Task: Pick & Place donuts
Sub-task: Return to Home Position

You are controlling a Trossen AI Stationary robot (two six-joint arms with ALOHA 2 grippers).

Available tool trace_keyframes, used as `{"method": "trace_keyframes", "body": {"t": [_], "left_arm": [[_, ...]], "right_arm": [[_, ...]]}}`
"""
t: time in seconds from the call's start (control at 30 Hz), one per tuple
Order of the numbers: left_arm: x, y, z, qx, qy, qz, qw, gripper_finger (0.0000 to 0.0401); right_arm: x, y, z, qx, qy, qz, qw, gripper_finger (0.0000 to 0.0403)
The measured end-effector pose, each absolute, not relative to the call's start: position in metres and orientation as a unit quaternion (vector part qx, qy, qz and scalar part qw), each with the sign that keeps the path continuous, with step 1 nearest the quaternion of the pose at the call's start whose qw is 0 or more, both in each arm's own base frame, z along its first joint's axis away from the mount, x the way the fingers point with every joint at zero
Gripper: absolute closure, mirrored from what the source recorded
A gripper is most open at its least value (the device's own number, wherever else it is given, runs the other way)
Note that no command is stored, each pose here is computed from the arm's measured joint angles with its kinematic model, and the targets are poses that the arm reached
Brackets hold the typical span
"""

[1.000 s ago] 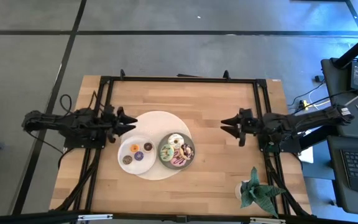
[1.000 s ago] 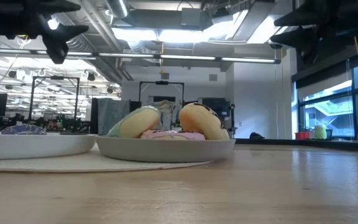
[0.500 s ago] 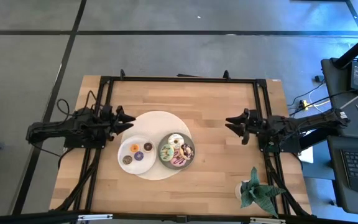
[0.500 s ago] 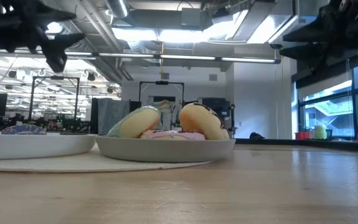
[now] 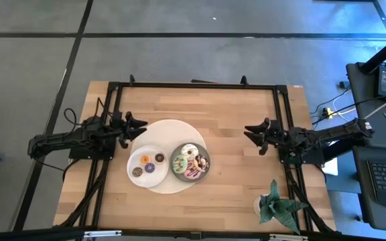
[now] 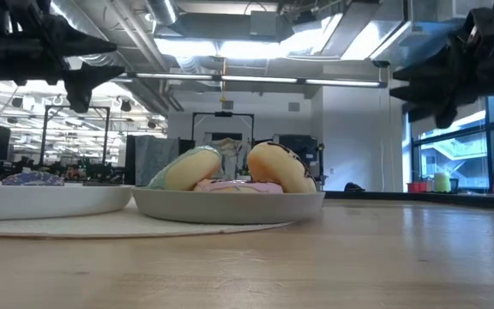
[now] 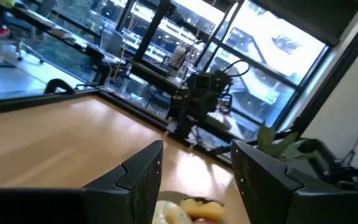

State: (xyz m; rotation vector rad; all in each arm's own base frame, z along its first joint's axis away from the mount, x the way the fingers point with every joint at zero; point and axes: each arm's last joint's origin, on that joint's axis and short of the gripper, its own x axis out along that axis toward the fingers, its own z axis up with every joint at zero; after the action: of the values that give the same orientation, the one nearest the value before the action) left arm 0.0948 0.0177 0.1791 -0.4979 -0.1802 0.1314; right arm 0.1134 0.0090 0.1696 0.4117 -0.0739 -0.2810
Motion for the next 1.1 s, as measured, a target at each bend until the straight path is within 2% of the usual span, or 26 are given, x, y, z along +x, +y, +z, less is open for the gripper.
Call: {"method": "trace_keyframes", "body": {"t": [0.43,0.57,0.77,0.93,1.1], "left_arm": [[0.095,0.019,0.176,-0.194,-0.073,0.078,0.975,0.0214],[0.095,0.019,0.176,-0.194,-0.073,0.078,0.975,0.0216],[0.095,0.019,0.176,-0.194,-0.073,0.078,0.975,0.0214],[0.095,0.019,0.176,-0.194,-0.073,0.077,0.975,0.0216],[0.095,0.019,0.176,-0.194,-0.073,0.077,0.975,0.0213]], "right_arm": [[0.107,0.006,0.173,0.096,-0.044,-0.173,0.979,0.0237],[0.104,0.005,0.175,0.105,-0.055,-0.172,0.978,0.0237],[0.096,0.007,0.173,0.114,-0.049,-0.115,0.986,0.0237],[0.094,0.007,0.177,0.077,-0.054,-0.106,0.99,0.0237],[0.094,0.007,0.177,0.091,-0.053,-0.105,0.989,0.0237]]}}
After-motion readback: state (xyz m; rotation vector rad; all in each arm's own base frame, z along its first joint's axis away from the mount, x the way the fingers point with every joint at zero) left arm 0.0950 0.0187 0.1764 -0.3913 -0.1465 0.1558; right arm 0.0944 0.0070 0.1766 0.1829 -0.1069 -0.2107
